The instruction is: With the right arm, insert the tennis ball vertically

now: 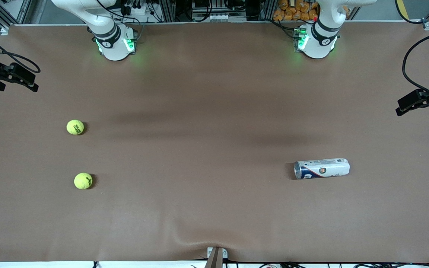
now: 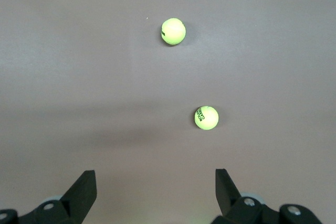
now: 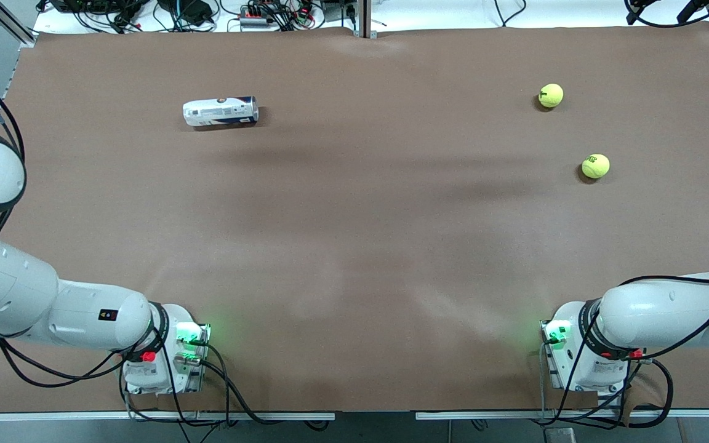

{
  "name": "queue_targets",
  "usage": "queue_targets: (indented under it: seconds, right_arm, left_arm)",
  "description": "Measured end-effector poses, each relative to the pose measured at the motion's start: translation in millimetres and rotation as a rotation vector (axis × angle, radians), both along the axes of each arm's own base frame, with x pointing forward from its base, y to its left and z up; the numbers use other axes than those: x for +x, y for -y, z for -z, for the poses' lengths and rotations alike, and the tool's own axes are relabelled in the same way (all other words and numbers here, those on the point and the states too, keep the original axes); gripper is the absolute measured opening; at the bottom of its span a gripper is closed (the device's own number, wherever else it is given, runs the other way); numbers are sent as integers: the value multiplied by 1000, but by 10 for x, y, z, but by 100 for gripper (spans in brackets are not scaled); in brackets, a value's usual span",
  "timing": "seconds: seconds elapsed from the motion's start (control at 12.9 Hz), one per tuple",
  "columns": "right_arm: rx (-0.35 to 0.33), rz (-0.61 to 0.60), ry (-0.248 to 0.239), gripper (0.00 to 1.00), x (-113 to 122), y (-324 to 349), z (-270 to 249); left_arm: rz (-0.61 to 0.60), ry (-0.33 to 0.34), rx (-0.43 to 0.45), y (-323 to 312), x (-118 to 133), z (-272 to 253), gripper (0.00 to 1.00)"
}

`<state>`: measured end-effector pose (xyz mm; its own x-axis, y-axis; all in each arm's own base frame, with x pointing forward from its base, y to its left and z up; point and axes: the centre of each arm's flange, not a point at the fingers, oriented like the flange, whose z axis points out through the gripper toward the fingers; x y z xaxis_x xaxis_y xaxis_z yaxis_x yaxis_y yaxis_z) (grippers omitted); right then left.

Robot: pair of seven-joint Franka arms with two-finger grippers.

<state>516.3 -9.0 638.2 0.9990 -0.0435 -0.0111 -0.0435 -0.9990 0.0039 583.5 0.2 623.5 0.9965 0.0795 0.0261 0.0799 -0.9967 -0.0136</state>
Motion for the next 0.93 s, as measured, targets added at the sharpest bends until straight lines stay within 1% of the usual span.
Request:
queue_targets:
  seconds: [0.54, 0.78, 0.85, 0.93]
  right_arm:
    - [0, 0, -2, 100, 6, -1, 12]
    - [-1, -3, -15, 100, 23, -15, 76]
    - [-1, -3, -21, 100, 35, -16, 108]
    - [-1, -3, -27, 100, 51, -16, 141]
  left_arm:
    - [28, -10, 14, -5, 27, 56, 100]
    - [155, -38, 33, 48, 97, 202, 100]
    - [191, -52, 48, 79, 129, 275, 100]
    - [237, -72, 87, 132, 168, 365, 100]
